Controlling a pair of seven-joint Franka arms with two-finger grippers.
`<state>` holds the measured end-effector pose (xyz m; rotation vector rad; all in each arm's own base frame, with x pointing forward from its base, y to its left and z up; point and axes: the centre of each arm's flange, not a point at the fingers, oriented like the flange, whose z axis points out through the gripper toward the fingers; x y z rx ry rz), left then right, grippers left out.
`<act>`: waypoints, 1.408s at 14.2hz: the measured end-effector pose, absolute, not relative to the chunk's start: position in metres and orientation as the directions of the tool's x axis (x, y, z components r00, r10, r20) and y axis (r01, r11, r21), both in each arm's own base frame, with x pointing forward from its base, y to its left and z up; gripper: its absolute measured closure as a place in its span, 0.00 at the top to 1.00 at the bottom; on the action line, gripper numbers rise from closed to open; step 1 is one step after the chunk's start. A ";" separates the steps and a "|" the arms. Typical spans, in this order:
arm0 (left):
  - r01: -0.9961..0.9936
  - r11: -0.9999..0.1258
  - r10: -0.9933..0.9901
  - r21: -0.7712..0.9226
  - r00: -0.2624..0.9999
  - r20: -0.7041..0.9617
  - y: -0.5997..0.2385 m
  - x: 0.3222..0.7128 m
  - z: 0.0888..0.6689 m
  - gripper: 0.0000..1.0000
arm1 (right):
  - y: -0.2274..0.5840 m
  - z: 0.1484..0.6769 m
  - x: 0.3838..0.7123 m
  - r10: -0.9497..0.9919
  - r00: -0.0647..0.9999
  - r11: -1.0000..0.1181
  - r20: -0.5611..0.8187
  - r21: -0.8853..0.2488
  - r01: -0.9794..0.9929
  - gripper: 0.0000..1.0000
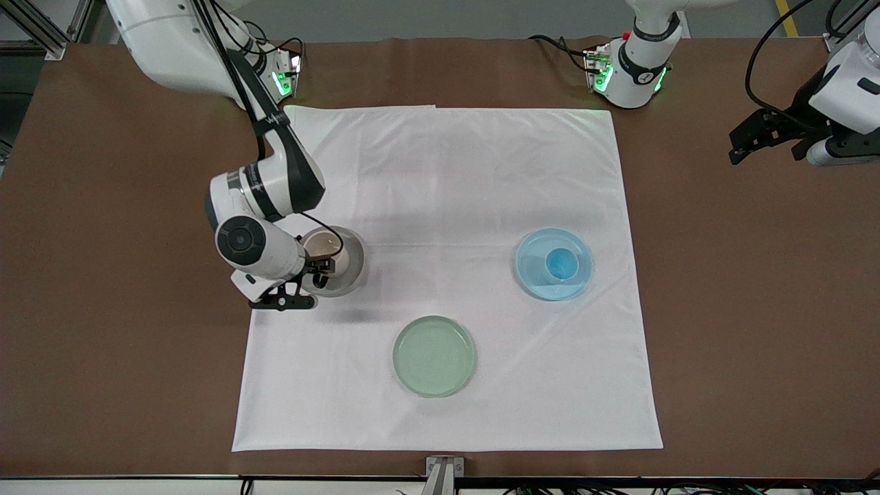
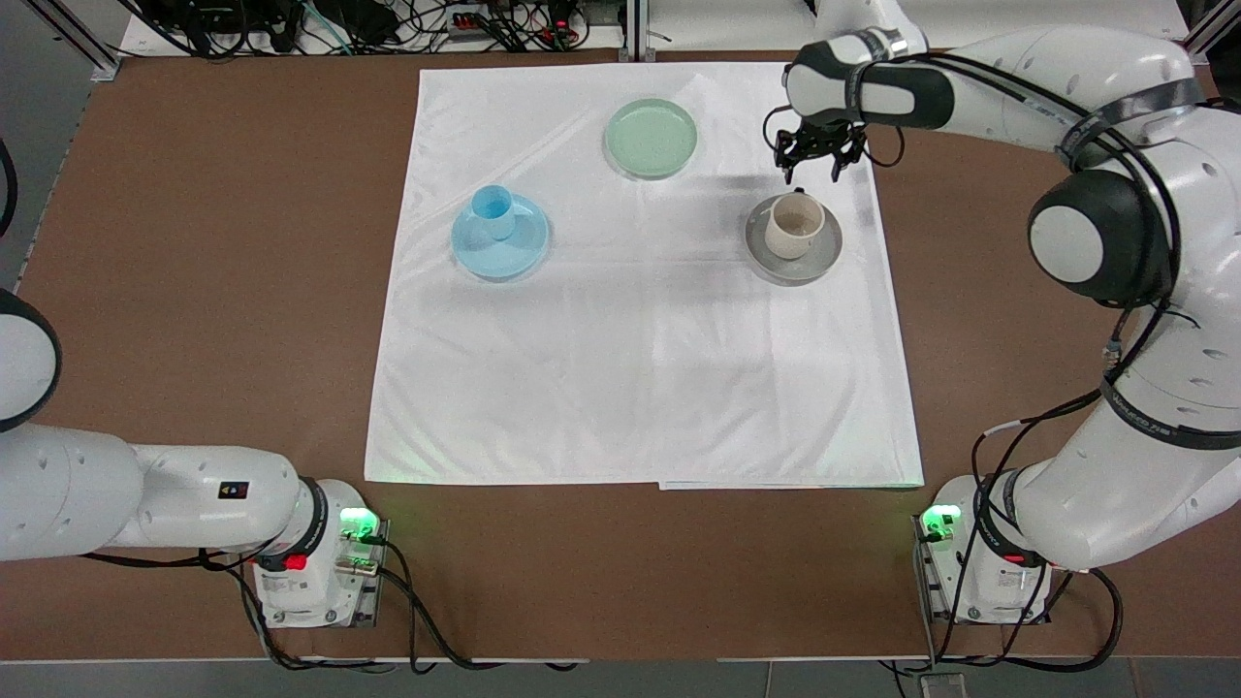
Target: Place blue cup in blue plate and white mug in gray plate
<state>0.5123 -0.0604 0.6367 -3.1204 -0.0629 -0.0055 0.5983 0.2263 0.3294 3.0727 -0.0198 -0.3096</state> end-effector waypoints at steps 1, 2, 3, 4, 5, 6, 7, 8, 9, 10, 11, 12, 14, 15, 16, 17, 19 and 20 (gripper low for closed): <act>0.040 -0.999 0.040 -0.020 0.999 0.004 -0.060 0.512 0.637 1.00 | 0.212 0.366 0.591 -0.035 0.975 -0.998 -0.219 0.061 -0.022 1.00; 0.040 -0.999 0.040 -0.020 0.999 0.004 -0.060 0.512 0.637 1.00 | 0.191 0.405 0.584 -0.059 0.971 -0.997 -0.233 0.063 -0.046 1.00; 0.040 -0.999 0.040 -0.020 0.999 0.004 -0.060 0.512 0.637 1.00 | 0.167 0.438 0.576 -0.079 0.967 -0.996 -0.242 0.060 -0.066 1.00; 0.040 -0.999 0.040 -0.020 0.999 0.004 -0.061 0.512 0.637 1.00 | 0.141 0.467 0.568 -0.092 0.965 -0.995 -0.245 0.052 -0.082 1.00; 0.040 -0.999 0.040 -0.020 0.999 0.004 -0.061 0.512 0.637 1.00 | 0.113 0.490 0.560 -0.097 0.966 -0.995 -0.239 0.039 -0.090 1.00; 0.040 -0.999 0.040 -0.020 0.999 0.004 -0.061 0.512 0.637 1.00 | 0.086 0.505 0.551 -0.093 0.968 -0.996 -0.231 0.023 -0.090 1.00; 0.040 -0.999 0.040 -0.020 0.999 0.004 -0.061 0.512 0.637 1.00 | 0.060 0.513 0.544 -0.087 0.971 -0.996 -0.224 0.009 -0.087 1.00; 0.039 -0.999 0.039 -0.020 0.999 0.004 -0.061 0.512 0.637 1.00 | 0.035 0.517 0.538 -0.080 0.972 -0.997 -0.220 -0.004 -0.083 1.00; 0.039 -0.999 0.039 -0.020 0.999 0.004 -0.061 0.512 0.637 1.00 | 0.013 0.519 0.535 -0.068 0.974 -0.997 -0.215 -0.016 -0.074 1.00; 0.039 -0.999 0.038 -0.020 0.999 0.004 -0.061 0.512 0.637 1.00 | -0.006 0.520 0.534 -0.055 0.977 -0.998 -0.206 -0.027 -0.061 1.00; 0.038 -0.999 0.038 -0.020 0.999 0.004 -0.061 0.512 0.637 1.00 | -0.021 0.522 0.534 -0.043 0.980 -0.998 -0.193 -0.035 -0.051 1.00; 0.038 -0.999 0.038 -0.020 0.999 0.005 -0.061 0.512 0.637 1.00 | -0.031 0.525 0.536 -0.038 0.984 -0.998 -0.176 -0.039 -0.046 1.00; 0.038 -0.999 0.038 -0.020 0.999 0.005 -0.062 0.512 0.637 1.00 | -0.036 0.544 0.542 -0.038 0.991 -0.998 -0.126 -0.040 -0.043 1.00; 0.038 -0.999 0.038 -0.020 0.999 0.005 -0.062 0.512 0.637 1.00 | -0.035 0.558 0.545 -0.037 0.995 -0.998 -0.094 -0.039 -0.040 1.00; 0.037 -0.999 0.037 -0.020 0.999 0.005 -0.062 0.512 0.637 1.00 | -0.035 0.573 0.547 -0.036 0.997 -0.999 -0.063 -0.038 -0.039 1.00; 0.037 -0.999 0.037 -0.020 0.999 0.005 -0.062 0.512 0.637 1.00 | -0.035 0.587 0.549 -0.036 0.999 -0.999 -0.034 -0.037 -0.037 1.00; 0.036 -0.999 0.036 -0.020 0.999 0.005 -0.062 0.512 0.637 1.00 | -0.035 0.609 0.553 -0.036 0.999 -0.999 0.014 -0.035 -0.036 1.00; 0.036 -0.999 0.036 -0.020 0.999 0.005 -0.062 0.512 0.637 1.00 | -0.035 0.619 0.555 -0.036 0.999 -0.999 0.036 -0.034 -0.034 1.00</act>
